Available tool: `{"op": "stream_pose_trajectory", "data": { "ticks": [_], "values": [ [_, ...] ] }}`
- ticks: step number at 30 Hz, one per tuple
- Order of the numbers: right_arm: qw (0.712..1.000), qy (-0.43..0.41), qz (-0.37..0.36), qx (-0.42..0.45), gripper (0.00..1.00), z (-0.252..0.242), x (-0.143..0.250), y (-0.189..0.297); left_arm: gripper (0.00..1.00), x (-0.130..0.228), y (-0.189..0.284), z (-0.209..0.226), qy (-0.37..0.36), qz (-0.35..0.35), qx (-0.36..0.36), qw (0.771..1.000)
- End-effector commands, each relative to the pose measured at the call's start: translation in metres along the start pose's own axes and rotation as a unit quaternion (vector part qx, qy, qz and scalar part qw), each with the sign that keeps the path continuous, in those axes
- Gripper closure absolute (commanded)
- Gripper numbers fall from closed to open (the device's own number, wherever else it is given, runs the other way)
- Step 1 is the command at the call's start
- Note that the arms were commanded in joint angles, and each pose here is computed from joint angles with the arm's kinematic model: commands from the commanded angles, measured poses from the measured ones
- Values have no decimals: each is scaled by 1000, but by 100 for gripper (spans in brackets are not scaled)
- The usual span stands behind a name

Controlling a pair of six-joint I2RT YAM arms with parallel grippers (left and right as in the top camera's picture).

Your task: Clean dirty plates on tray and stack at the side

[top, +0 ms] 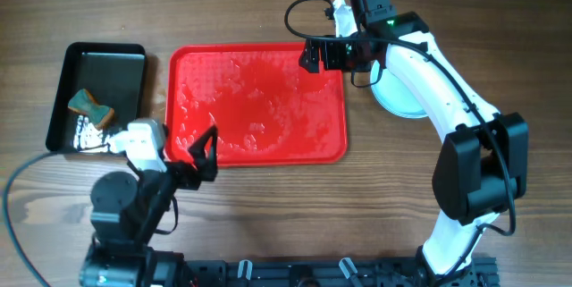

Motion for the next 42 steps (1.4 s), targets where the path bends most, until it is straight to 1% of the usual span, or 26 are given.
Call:
{"op": "stream_pose_trajectory", "data": {
  "ticks": [1,3,6,9,13,16,21,24,42],
  "values": [
    [1000,1,-9,1,0,2,-1,6,0,35,-6,17,-20,-18,-29,999],
    [1000,1,-9,1,0,2,-1,6,0,43,-9,24,-24,-61,-32,997],
    [1000,1,-9,1,0,2,-1,6,0,45,-10,31,-30,-117,-38,992],
    [1000,0,-9,1,0,1,-2,6,0,51,-10,41,-33,-162,-61,984],
    [1000,0,-9,1,0,1,-2,6,0,58,-11,50,-32,-185,-81,979],
    [1000,0,-9,1,0,1,-2,6,0,54,-9,52,-33,-197,-91,976],
    [1000,0,-9,1,0,1,-2,6,0,69,-13,60,-32,-150,-116,981],
    [1000,0,-9,1,0,1,-1,6,0,69,-13,60,-46,-148,-118,981],
    [1000,0,-10,1,0,1,-2,6,0,69,-13,60,-46,-149,-118,981]
  ]
}}
Point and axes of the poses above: each gripper's point midway between its finger pads, its own y axis back along the fingers, its own z axis along the line the jaws close on, x = y × z, the point moved 8 cm from there along y, back along the fingers, and after that the axes turned 6 degrees about -y, right-handed, at the moved point
